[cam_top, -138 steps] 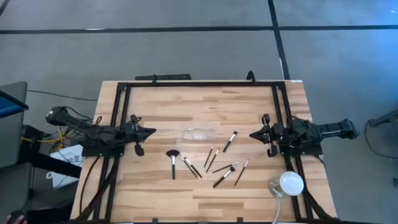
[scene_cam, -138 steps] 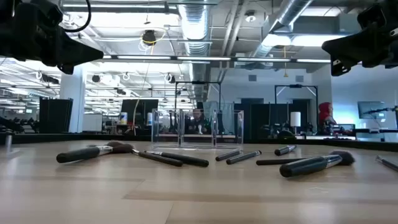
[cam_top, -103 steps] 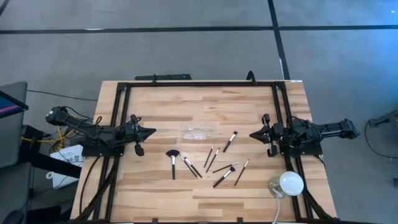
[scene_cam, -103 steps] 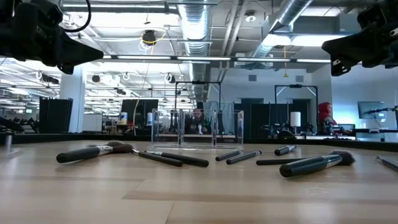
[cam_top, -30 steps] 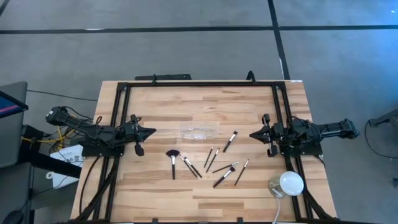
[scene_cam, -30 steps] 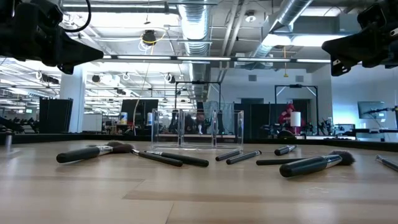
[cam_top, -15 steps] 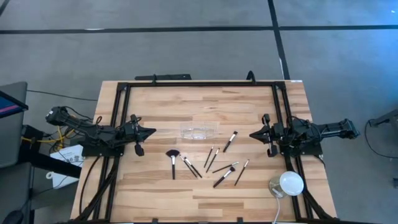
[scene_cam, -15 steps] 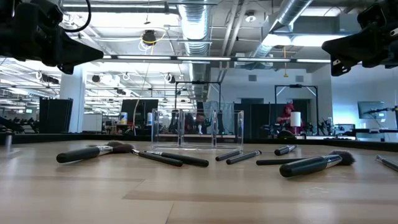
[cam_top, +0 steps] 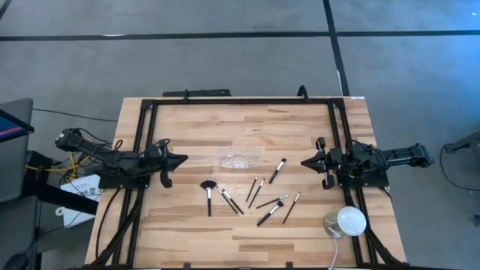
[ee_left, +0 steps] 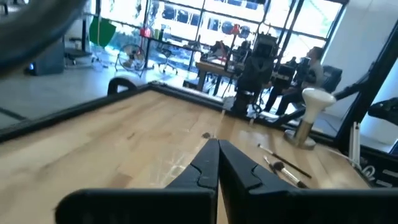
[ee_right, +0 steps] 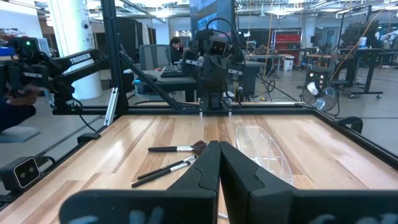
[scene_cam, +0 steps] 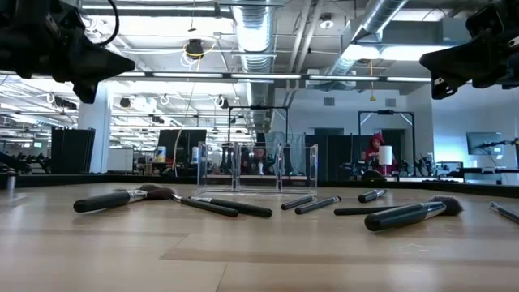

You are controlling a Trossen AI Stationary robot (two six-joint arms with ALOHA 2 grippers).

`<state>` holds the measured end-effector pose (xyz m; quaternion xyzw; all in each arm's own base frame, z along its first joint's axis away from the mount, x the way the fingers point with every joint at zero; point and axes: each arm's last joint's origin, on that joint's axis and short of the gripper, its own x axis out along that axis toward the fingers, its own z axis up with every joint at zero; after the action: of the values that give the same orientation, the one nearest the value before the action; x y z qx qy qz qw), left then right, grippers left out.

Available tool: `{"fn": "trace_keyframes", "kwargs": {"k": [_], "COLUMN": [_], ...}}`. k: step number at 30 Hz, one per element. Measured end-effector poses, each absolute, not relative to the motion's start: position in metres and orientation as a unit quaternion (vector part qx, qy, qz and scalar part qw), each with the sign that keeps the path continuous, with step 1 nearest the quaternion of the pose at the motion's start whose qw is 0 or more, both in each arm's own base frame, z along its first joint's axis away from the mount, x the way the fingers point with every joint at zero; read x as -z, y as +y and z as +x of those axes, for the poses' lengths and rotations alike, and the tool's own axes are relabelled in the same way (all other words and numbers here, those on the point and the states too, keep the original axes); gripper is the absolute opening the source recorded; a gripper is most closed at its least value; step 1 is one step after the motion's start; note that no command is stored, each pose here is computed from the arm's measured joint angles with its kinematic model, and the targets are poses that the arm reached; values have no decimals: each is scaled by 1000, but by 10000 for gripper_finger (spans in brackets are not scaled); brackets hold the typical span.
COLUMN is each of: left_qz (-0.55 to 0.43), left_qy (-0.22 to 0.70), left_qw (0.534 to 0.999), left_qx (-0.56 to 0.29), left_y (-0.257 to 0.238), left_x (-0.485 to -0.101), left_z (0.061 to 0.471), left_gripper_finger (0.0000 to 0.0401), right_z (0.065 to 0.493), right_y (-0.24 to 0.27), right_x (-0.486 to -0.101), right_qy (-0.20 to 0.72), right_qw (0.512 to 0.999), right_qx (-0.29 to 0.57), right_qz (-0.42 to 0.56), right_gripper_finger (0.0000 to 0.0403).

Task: Put items in baskets/containers
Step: Put the highlighter brush into the transparent organizer

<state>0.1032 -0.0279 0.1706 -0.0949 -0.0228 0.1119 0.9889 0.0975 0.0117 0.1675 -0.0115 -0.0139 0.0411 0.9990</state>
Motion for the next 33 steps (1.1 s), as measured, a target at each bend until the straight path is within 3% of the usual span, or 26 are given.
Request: {"fn": "trace_keyframes", "kwargs": {"k": [8,15,20,25,33], "left_qz": [-29,-7,-18,-30,-204], "left_qy": [-39,-57,-48,15,198], "left_qw": [990,981,989,996,959], "left_qx": [-134,-186,-139,-80,-7], "left_y": [-23,-11,-10,-16,-31], "left_x": [-176,-191,-204,-202,-155], "left_z": [104,106,117,139,166], "left_gripper_finger": [17,88,138,156,145], "right_z": [97,98,98,97,97], "right_y": [12,12,12,12,12], "right_x": [-168,-167,-167,-167,-167], "right_qy": [-14,-14,-14,-14,-13], "right_qw": [999,999,999,999,999], "right_qx": [-41,-41,-41,-41,-41], "right_qz": [-11,-12,-12,-12,-12], "right_gripper_finger": [1,1,1,1,1]}}
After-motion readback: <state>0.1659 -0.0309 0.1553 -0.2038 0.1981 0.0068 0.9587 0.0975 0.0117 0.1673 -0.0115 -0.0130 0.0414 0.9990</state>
